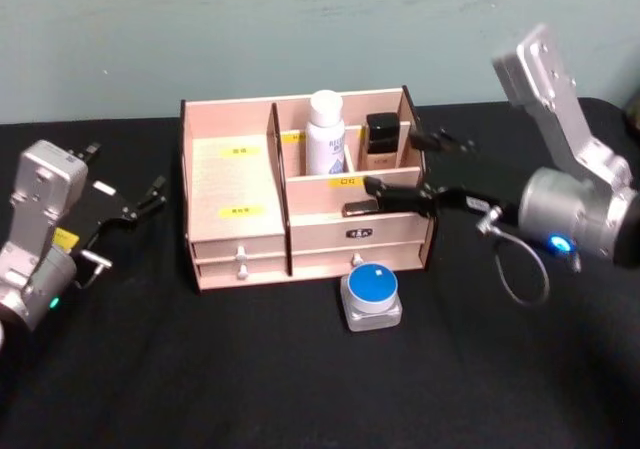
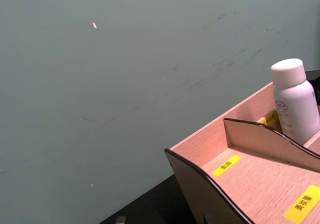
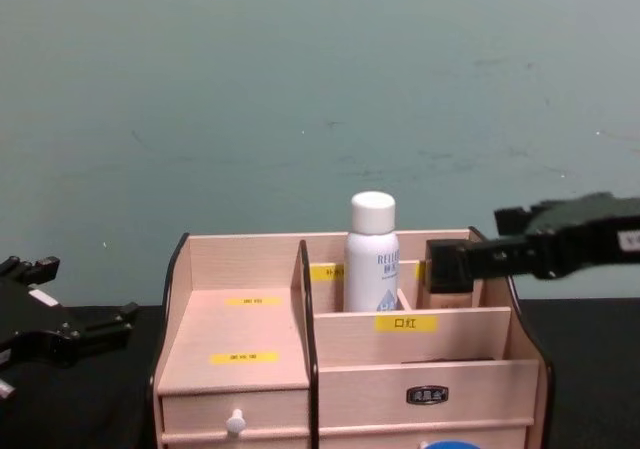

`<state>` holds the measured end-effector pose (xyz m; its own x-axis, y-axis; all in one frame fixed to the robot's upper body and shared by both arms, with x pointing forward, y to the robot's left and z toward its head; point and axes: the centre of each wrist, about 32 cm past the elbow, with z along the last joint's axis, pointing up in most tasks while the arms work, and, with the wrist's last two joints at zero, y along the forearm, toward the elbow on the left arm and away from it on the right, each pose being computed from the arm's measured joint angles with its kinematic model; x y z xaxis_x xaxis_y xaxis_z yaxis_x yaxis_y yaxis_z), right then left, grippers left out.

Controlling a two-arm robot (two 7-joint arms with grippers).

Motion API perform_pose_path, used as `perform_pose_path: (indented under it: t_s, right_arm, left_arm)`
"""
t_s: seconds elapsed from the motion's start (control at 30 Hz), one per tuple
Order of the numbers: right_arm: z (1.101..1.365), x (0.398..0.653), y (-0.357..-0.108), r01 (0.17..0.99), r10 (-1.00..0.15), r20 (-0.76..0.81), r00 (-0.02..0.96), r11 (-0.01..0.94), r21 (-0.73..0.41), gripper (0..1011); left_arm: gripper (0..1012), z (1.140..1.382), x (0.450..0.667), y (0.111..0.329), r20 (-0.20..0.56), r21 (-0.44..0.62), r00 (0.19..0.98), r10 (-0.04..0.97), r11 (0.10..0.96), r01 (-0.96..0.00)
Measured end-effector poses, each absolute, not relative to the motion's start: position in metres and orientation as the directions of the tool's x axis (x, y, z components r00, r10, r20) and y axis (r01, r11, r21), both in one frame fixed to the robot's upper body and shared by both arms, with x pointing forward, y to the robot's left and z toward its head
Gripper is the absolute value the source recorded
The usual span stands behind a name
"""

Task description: Pick up the facial cleanser and watermelon frost from the table and place them into the tiered storage box.

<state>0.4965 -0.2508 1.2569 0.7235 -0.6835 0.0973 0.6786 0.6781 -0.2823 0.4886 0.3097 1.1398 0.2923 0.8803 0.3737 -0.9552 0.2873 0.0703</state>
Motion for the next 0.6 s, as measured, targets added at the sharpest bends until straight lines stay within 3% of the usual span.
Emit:
perform_pose_path:
  t_s: [0.27, 0.6]
  right_arm:
    - [1.235, 0.462, -0.261, 0.655, -0.699, 0.007, 0.715, 0.666, -0.356, 1003]
    - [1.216, 0.443, -0.259, 0.631, -0.728, -0.056, 0.683, 0.627, -0.457, 1002]
  left_arm:
    - [1010, 1.140, 0.489, 0.310, 0.374, 0.070, 0.292, 0.880, 0.287, -0.955]
    - [1010, 1.140, 0.489, 0.310, 0.374, 0.070, 0.292, 0.880, 0.287, -0.955]
